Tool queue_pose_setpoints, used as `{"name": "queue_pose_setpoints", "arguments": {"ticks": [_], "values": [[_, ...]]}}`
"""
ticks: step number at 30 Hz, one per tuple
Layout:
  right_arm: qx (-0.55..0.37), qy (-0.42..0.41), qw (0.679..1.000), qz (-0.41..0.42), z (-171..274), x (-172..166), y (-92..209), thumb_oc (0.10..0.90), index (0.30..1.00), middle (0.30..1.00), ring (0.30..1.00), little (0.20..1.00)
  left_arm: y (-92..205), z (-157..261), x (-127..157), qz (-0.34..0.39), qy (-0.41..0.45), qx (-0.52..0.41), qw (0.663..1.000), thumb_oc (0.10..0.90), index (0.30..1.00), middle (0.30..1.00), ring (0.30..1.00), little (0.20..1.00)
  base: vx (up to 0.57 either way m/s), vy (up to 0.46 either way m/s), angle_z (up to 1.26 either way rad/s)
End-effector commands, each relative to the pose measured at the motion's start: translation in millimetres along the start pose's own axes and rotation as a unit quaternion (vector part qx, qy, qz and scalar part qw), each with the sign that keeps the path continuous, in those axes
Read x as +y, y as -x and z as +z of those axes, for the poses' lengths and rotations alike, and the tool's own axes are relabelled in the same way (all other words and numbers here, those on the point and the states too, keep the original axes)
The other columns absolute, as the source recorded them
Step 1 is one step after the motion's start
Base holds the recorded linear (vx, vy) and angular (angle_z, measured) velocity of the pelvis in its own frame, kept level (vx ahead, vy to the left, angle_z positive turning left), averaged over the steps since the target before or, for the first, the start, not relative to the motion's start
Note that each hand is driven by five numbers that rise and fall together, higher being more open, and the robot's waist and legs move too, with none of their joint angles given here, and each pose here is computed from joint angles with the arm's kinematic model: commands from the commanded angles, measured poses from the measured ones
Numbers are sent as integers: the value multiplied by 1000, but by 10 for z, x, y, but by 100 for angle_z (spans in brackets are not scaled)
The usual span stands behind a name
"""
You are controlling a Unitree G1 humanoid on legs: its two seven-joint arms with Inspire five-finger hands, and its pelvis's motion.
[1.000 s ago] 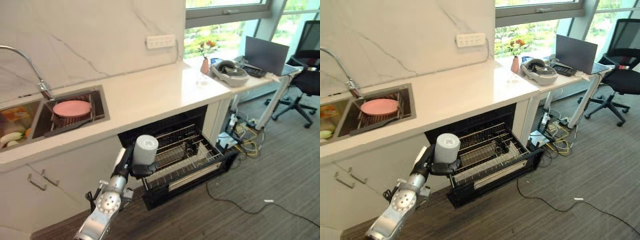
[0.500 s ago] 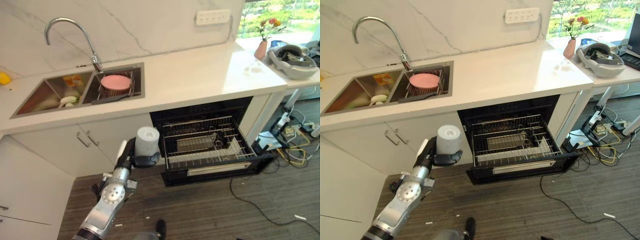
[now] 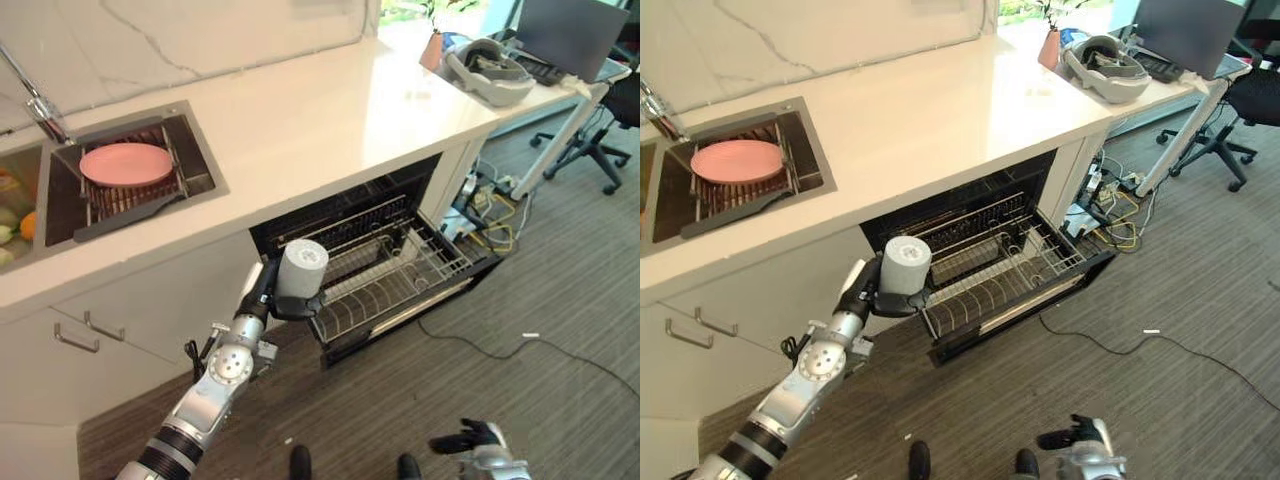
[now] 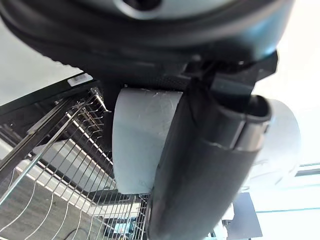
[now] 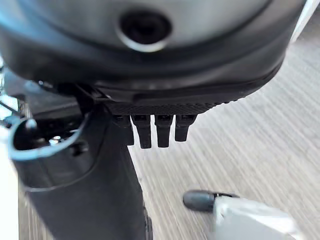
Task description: Place the dishes in the dishwasher.
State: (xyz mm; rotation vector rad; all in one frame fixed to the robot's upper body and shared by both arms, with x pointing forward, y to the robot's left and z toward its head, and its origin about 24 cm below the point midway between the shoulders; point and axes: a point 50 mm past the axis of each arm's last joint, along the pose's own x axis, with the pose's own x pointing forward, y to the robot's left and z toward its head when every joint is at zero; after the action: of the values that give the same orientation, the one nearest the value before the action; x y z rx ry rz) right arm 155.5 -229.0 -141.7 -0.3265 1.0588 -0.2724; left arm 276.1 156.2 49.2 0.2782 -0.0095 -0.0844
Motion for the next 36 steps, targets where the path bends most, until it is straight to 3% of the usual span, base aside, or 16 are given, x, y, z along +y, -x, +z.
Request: {"name": "queue_pose_setpoints", "arguments": {"ticks": [1,4,5,6,7,8,10,12,13,16,17,18,23,27,36], "values": [[58,32,993,-102,-363,-454,-3,800,900,900,900,900,-25,525,96,47,6,-140,989,400,300,300,300,300,26,16,29],[52,32,991,-115,-369,-475,3,800,900,900,900,900,-16,529,75,55,6,-145,988,400,300,300,300,300,30,-26,42],[-45,-46,942,-330,940,-2565,311,800,900,900,900,900,-122,740,232,40,-37,-184,981,400,300,300,300,300,57,-57,1],[-24,15,967,-252,194,-1998,115,800,900,900,900,900,-44,729,429,102,-26,-188,977,400,300,300,300,300,59,-54,-11],[-20,14,967,-252,145,-1992,121,800,900,900,900,900,-34,717,413,98,-26,-186,977,400,300,300,300,300,-5,53,-14],[-206,13,941,-267,428,-2343,679,800,900,900,900,900,87,706,684,168,-76,-177,967,400,300,300,300,300,11,53,-7],[-203,13,942,-268,404,-2354,693,800,900,900,900,900,87,704,667,166,-75,-177,967,400,300,300,300,300,62,45,-38],[-339,21,891,-301,798,-2475,1198,800,900,900,900,900,149,798,829,204,-106,-199,953,400,300,300,300,300,75,51,-91],[-462,-20,840,-283,1141,-2367,1484,800,900,900,900,900,169,939,870,219,-117,-234,940,400,300,300,300,300,51,48,-52],[-534,-68,808,-237,1376,-2189,1579,800,900,900,900,900,137,1088,874,229,-122,-265,929,400,300,300,300,300,29,20,-19],[-594,-96,773,-200,1626,-1996,1693,800,900,900,900,900,53,1231,782,223,-107,-293,924,400,300,300,300,300,25,6,-36],[-617,-116,758,-179,1741,-1891,1729,800,900,900,900,900,-4,1314,733,218,-99,-308,921,400,300,300,300,300,14,-12,-22],[-684,-218,695,-33,2141,-1322,1882,800,900,900,900,900,-200,1578,391,177,-71,-354,915,400,300,300,300,300,-9,-13,1],[-697,-253,670,35,2245,-1049,1977,800,900,900,900,900,-272,1650,243,163,-63,-365,915,400,300,300,300,300,-26,-20,12],[-731,-276,618,87,2367,-891,2219,800,900,900,900,900,-359,1642,84,153,-72,-360,918,400,300,300,300,300,-4,-3,1]]}}
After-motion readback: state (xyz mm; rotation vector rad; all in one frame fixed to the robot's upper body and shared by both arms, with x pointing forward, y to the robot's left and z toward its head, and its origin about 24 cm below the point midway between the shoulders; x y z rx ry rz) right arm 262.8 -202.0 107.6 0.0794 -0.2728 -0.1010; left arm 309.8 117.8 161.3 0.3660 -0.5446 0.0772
